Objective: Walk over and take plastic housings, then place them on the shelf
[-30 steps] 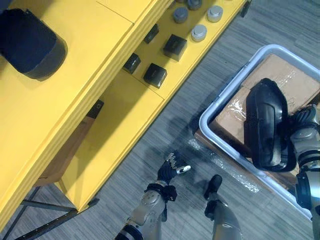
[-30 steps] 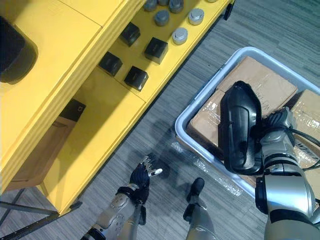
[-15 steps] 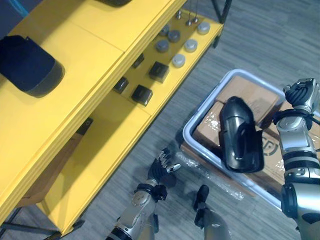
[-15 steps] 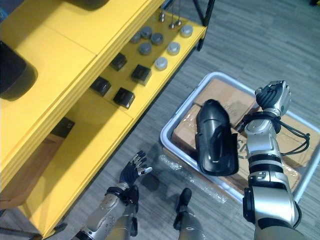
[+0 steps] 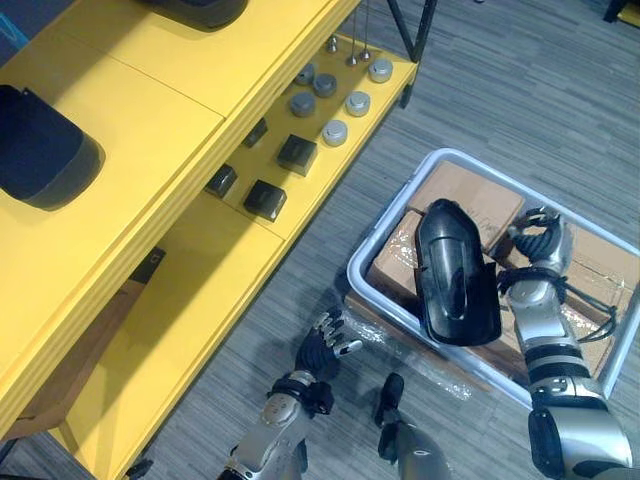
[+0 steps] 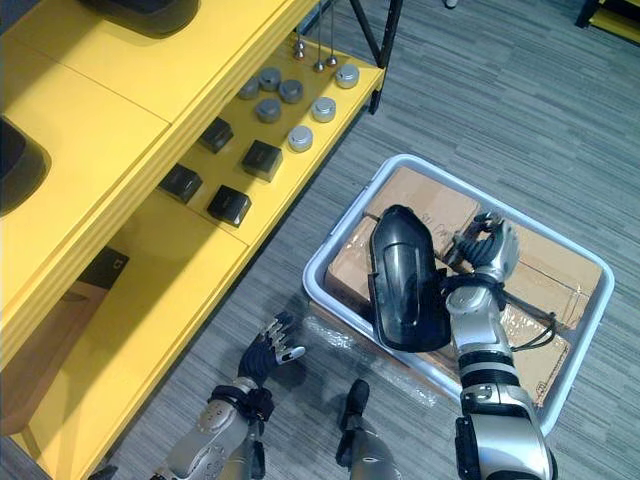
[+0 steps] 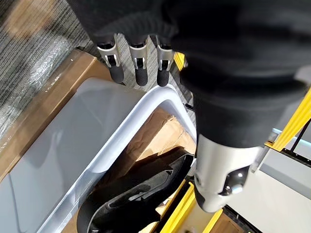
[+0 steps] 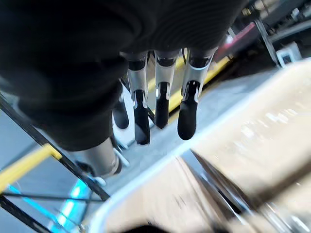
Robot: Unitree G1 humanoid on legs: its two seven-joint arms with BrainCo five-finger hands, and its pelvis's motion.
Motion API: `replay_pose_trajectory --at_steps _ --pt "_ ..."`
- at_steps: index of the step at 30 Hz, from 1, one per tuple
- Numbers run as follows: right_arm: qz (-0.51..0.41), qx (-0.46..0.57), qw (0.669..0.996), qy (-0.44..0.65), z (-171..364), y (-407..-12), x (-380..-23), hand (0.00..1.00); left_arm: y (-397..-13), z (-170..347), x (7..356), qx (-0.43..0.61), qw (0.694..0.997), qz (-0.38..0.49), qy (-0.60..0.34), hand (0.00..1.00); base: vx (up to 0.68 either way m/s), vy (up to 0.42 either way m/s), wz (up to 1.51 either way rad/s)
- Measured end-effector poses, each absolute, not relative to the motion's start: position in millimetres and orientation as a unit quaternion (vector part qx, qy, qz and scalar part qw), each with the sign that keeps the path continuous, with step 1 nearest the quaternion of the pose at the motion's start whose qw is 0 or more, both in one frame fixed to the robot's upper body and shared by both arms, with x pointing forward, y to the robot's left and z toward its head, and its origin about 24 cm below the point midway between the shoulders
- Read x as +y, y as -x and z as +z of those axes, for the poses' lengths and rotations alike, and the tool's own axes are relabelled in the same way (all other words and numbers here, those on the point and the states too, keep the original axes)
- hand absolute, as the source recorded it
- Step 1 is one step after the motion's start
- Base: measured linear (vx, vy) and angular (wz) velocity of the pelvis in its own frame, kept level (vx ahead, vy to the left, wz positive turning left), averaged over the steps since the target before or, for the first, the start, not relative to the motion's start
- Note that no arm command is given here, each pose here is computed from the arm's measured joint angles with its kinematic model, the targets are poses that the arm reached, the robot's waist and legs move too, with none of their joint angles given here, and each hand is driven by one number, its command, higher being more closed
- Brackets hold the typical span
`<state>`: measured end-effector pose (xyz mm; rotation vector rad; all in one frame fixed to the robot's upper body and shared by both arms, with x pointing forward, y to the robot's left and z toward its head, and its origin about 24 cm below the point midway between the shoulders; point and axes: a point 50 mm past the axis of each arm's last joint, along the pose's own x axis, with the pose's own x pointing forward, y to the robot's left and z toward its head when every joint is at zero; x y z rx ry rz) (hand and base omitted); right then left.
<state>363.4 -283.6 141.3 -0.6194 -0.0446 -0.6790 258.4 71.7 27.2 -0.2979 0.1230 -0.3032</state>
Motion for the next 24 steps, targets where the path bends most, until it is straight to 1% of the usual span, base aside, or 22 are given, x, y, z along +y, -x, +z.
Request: replay_pose_trajectory --at_steps 4,10,11,15,19,24 --pt "-0.307 0.039 0.903 0.299 114.3 -363.4 -285.0 0.00 -257.3 25.3 73.2 0.065 0.977 -0.143 0.148 0.00 0.00 -0.004 0.01" --pt "-0.283 0.100 0.908 0.294 96.1 -366.9 -285.5 0.00 -255.9 22.3 74.6 0.070 0.977 -0.133 0.151 0.00 0.01 -0.018 0.06" --pt "-0.280 0.110 0.908 0.291 94.9 -368.0 -286.0 1.00 -256.4 23.5 72.9 0.068 0.976 -0.133 0.155 0.00 0.03 -0.010 0.09" --pt "-0.300 0.114 0.900 0.294 104.6 -370.0 -296.3 1.00 -258.2 27.4 67.9 0.061 0.975 -0.132 0.171 0.00 0.02 -0.008 0.11" --pt "-0.347 0.106 0.883 0.297 132.9 -365.8 -329.6 1.00 -262.2 27.4 62.0 0.064 0.973 -0.130 0.181 0.00 0.01 -0.009 0.10" --pt "-0.371 0.094 0.873 0.302 141.2 -362.5 -338.5 1.00 -265.3 28.9 67.2 0.059 0.973 -0.113 0.192 0.00 0.00 -0.003 0.02"
